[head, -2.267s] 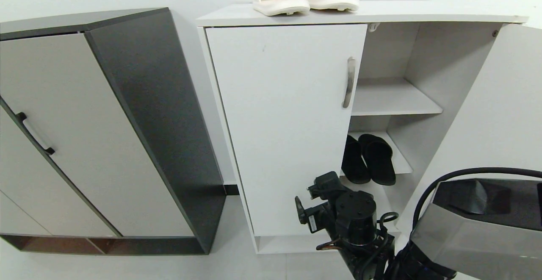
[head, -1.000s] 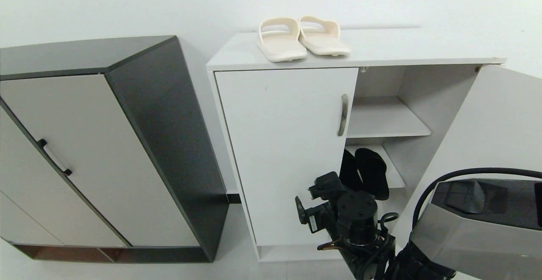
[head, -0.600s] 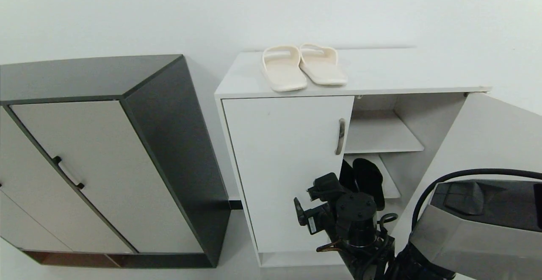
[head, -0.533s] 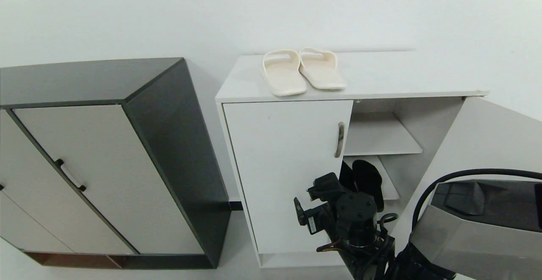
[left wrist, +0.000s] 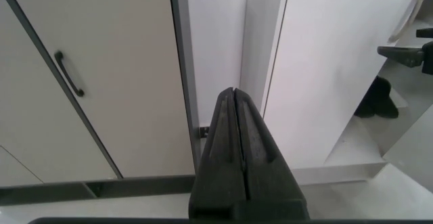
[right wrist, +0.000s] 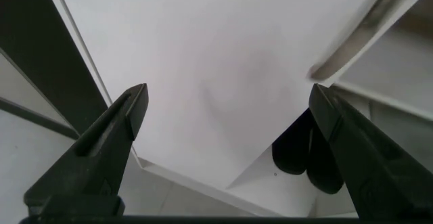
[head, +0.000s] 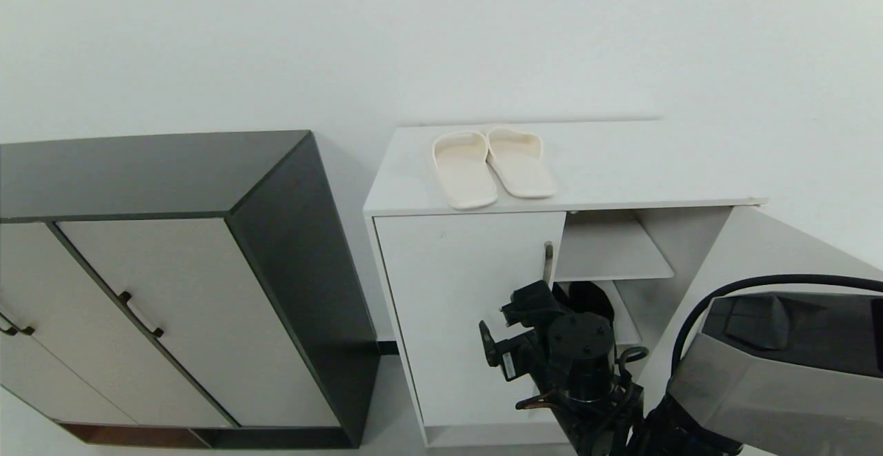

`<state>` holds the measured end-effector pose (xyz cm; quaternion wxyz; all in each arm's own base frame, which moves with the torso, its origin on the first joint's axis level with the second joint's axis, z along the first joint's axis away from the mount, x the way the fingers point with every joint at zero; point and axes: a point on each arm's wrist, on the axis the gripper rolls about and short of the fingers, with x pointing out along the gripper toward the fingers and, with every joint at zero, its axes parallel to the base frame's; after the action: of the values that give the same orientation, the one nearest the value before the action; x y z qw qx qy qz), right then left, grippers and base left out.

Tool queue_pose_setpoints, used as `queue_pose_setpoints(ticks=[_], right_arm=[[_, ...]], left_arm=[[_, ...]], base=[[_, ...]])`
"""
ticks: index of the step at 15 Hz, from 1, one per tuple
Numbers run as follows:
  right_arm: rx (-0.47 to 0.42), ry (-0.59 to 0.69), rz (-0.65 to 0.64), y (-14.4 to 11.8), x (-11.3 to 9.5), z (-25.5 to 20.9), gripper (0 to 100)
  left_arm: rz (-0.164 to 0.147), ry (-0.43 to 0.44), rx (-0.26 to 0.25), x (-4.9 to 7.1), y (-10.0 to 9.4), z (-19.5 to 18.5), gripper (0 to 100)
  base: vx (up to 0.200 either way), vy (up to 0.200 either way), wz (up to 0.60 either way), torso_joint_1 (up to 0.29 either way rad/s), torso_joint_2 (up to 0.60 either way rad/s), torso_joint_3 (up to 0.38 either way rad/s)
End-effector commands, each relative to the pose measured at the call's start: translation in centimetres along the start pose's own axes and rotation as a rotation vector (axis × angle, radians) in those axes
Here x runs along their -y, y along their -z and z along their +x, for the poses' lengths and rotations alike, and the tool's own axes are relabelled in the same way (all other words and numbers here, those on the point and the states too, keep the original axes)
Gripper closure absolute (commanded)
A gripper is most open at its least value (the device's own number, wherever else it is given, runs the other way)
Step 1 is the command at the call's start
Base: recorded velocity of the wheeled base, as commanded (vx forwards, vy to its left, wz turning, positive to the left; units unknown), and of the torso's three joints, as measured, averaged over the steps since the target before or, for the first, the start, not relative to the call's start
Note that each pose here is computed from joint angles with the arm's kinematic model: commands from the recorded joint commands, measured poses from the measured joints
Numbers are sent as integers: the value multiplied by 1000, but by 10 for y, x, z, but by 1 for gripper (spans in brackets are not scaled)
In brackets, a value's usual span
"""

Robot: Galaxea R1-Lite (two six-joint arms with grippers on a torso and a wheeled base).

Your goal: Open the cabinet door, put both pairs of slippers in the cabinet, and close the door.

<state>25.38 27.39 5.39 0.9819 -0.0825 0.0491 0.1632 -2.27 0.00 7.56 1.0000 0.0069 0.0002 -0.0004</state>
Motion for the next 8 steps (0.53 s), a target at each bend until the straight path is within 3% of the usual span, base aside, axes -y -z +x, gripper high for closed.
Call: queue_pose_setpoints(ticks=[1,8], right_arm=[[2,0,1,-1,0,0,0],[8,-1,4,-3,0,-1,0]], left_arm=[[0,-1,0,0,0,0,100],[0,-1,0,0,0,0,100]], base=[[0,0,0,217,-535,-325],[0,0,0,245,-561,-322]])
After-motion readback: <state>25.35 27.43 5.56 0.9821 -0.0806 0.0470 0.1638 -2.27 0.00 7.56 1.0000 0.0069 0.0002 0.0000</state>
